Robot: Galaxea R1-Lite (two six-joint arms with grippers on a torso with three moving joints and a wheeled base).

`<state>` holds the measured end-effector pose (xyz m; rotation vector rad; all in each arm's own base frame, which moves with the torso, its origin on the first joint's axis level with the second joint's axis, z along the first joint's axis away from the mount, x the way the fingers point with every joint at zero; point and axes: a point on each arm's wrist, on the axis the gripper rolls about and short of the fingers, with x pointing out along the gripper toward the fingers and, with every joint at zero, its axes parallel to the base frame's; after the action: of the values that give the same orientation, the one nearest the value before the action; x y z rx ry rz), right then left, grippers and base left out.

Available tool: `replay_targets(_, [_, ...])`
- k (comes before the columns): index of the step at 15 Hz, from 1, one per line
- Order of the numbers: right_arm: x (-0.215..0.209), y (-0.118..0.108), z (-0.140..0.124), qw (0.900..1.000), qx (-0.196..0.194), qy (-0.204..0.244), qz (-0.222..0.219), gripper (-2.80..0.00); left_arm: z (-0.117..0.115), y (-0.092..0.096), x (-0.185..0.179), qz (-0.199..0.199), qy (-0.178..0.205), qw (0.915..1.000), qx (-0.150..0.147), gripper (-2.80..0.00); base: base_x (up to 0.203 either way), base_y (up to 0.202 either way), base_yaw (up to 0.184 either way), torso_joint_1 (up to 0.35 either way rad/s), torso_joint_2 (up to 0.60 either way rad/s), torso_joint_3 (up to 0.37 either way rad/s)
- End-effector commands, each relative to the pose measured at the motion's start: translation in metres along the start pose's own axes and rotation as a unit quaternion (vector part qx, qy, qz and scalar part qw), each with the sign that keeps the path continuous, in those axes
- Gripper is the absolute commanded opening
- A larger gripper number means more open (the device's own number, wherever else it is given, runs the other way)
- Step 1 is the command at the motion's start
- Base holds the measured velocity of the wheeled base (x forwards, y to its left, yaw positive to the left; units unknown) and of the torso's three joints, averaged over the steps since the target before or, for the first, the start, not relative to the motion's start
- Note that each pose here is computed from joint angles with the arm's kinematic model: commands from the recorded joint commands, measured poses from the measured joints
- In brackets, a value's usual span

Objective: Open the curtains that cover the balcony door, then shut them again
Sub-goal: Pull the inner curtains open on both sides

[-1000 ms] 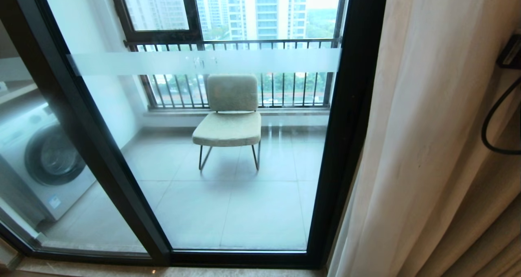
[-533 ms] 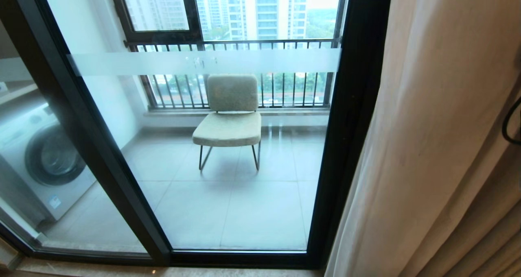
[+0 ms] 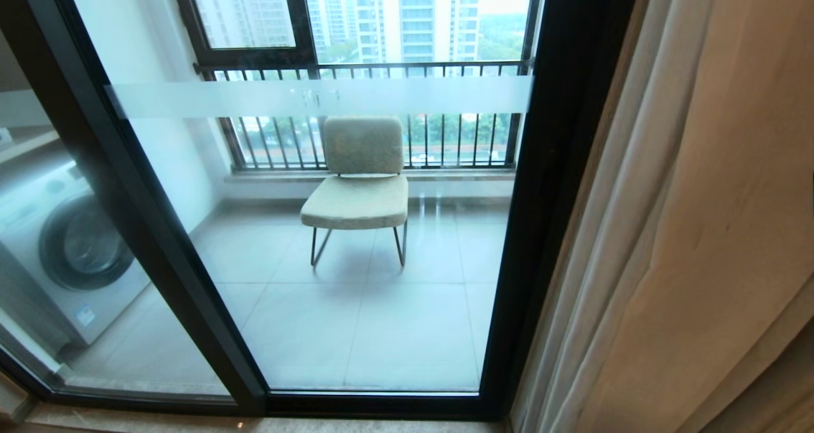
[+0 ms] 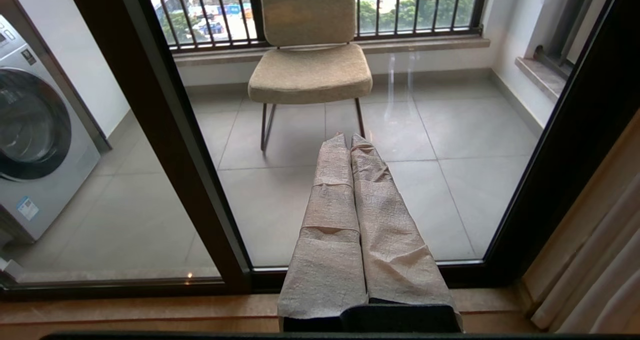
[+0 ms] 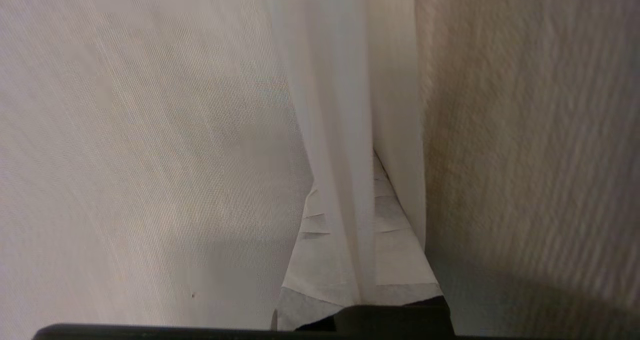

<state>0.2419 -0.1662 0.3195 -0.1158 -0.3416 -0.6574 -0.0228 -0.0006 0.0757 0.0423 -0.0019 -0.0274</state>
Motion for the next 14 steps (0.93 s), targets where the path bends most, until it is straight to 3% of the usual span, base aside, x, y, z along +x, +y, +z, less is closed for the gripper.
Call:
replay_targets(1, [0.004, -0.023, -0.008, 0.999, -0.01, 0.009, -0.029, -2.8, 0.0, 0.0, 0.0, 0.0, 0.0, 1.0, 0.0, -2.8, 0.0, 0.0, 0.0, 0.0, 0.0, 0.0])
replay_targets(4, [0.006, -0.048, -0.013, 0.998, -0.02, 0.013, -0.051, -2.8, 0.0, 0.0, 0.0, 0.0, -0.001, 1.0, 0.0, -2.8, 0.0, 0.0, 0.0, 0.0, 0.0, 0.0])
replay_targets(8, [0.007, -0.062, -0.015, 0.997, -0.029, 0.009, -0.072, -2.8, 0.0, 0.0, 0.0, 0.0, 0.0, 1.0, 0.0, -2.8, 0.0, 0.0, 0.0, 0.0, 0.0, 0.0])
replay_targets(14, [0.006, -0.063, -0.014, 0.998, -0.035, 0.003, -0.057, -2.8, 0.0, 0.0, 0.0, 0.0, 0.0, 1.0, 0.0, -2.8, 0.0, 0.0, 0.0, 0.0, 0.0, 0.0])
